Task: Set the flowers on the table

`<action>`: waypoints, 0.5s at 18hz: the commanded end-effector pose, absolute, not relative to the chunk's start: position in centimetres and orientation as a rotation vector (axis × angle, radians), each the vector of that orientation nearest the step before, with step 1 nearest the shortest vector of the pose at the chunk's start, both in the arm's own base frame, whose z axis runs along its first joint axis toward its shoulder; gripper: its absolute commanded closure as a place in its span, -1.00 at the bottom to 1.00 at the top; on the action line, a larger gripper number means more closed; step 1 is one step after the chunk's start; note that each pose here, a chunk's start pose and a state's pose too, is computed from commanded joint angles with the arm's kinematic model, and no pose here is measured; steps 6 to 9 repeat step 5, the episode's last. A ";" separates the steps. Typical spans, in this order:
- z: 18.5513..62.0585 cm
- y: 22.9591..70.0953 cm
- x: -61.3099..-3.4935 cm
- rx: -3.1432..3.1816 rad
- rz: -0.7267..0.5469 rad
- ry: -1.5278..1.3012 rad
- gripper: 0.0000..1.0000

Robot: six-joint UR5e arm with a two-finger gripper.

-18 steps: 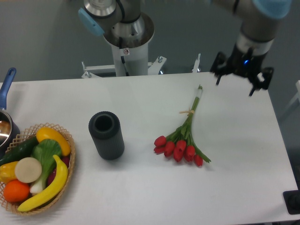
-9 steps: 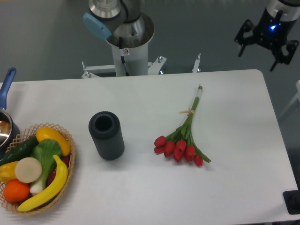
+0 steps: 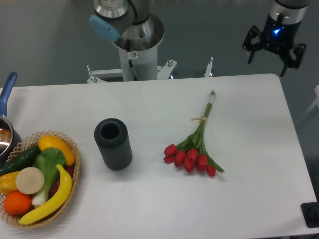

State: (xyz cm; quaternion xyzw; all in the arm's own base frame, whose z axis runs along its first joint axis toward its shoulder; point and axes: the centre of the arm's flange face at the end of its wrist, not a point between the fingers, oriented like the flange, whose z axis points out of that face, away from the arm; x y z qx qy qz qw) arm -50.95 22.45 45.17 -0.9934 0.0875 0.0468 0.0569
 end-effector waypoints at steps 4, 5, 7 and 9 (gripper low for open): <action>44.6 22.3 -50.7 -3.011 0.128 0.260 -1.00; 44.6 22.3 -50.8 -3.011 0.130 0.260 -1.00; 44.6 22.3 -50.8 -3.011 0.130 0.260 -1.00; 44.6 22.3 -50.8 -3.011 0.130 0.260 -1.00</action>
